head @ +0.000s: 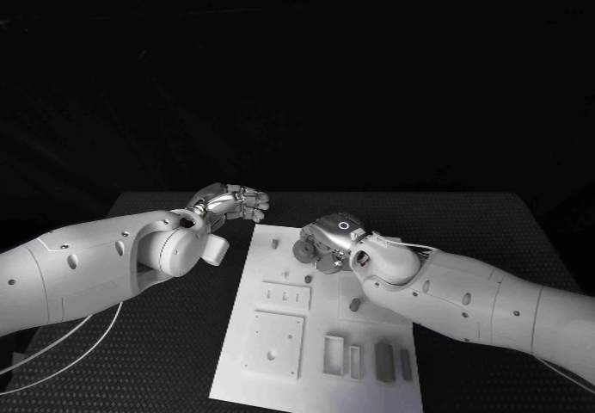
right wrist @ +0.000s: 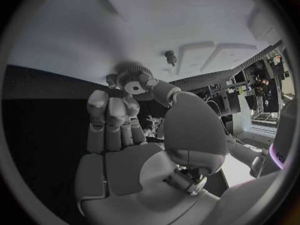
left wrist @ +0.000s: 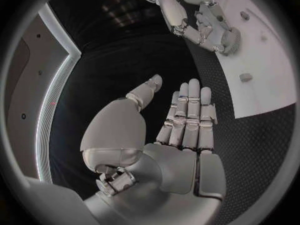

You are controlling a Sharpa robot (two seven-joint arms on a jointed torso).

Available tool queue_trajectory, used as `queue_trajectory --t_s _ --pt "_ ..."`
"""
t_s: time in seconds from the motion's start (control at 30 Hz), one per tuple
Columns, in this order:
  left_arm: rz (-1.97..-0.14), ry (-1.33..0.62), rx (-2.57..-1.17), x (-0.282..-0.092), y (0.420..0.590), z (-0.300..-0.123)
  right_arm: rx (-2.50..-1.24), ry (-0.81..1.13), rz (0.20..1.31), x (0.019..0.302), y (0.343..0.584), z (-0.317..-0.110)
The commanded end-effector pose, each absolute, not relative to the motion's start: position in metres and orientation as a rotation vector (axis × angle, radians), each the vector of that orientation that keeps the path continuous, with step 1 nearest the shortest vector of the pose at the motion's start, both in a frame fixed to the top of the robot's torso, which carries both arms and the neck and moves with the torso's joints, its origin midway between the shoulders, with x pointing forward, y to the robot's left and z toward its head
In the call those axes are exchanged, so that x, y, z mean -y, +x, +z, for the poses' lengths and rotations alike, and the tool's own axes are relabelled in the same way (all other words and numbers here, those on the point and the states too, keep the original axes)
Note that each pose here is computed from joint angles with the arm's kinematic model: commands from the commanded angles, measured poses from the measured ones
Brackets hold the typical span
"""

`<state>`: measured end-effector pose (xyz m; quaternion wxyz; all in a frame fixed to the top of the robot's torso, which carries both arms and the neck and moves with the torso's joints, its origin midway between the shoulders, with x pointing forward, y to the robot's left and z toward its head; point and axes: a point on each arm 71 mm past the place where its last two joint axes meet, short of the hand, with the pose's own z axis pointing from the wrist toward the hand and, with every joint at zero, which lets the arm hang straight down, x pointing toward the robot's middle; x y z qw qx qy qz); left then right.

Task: Assemble the parts on the task board

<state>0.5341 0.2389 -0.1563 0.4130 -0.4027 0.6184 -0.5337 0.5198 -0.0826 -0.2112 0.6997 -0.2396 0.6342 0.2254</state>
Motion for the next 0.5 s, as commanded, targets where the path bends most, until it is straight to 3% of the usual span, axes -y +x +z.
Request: queue_trajectory --t_s 0.03,0.5 --pt "-1.353 -1.001 -1.555 -0.2369 0.5341 -0.1548 -1.445 -0.54 0.498 0.0828 0.5204 -0.2155" --pt "-1.354 -1.001 -1.557 -0.2365 0.5344 -0.1549 -1.467 -0.538 0.512 0.0807 0.5196 -0.2168"
